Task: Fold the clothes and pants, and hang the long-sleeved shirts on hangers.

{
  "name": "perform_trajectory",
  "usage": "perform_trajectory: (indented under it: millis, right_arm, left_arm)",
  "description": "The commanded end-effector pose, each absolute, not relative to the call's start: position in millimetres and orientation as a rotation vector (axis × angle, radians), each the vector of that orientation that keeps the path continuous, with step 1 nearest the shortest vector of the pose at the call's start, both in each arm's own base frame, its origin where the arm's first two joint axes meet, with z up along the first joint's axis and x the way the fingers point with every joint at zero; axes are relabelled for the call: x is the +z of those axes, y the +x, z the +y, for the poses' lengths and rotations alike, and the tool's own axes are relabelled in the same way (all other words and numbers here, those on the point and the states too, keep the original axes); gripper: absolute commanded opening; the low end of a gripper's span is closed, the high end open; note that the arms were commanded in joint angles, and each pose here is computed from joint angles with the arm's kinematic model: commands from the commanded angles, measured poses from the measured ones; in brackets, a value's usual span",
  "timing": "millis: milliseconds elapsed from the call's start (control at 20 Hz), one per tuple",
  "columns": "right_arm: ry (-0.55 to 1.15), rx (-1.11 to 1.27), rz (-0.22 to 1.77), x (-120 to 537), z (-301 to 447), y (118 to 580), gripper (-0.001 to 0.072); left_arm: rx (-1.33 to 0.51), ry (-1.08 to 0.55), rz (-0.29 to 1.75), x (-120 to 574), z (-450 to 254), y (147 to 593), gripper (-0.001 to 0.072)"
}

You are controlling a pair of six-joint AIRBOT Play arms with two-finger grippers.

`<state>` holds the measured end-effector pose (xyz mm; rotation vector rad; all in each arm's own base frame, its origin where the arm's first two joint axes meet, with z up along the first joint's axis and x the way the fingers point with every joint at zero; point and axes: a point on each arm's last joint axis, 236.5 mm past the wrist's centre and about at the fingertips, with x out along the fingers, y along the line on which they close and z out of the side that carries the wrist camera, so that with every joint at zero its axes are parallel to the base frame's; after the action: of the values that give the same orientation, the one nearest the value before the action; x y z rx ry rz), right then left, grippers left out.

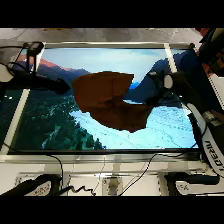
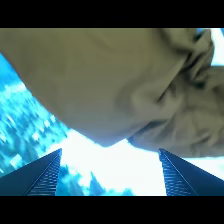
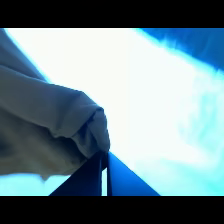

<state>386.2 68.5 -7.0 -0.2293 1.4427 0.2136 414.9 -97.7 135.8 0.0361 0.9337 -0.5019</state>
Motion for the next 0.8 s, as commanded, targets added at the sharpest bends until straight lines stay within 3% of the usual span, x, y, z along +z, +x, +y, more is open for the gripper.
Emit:
perform_trajectory:
  millis: [0, 400, 600, 750]
  right_arm:
    - [-0.144, 0.220, 1.563, -23.6, 37.8, 332.3, 0.0010]
    - [-0.114, 0.175, 1.553, -16.1, 4.0, 260.3, 0.0011]
    - [-0.110, -0.014, 1.486, -5.3, -50.2, 266.2, 0.0012]
    - [0.063, -0.196, 1.308, 2.1, -90.2, 297.0, 0.0012]
  left_arm:
    - [-0.507, -0.026, 1.102, 80.5, -99.9, 418.9, 0.0693]
    - [-0.384, -0.195, 1.261, -50.1, -90.8, 467.1, 0.0693]
    - [-0.241, -0.313, 1.221, -78.1, -72.5, 494.9, 0.0693]
    - [-0.201, -0.428, 1.141, -81.6, -78.4, 519.0, 0.0693]
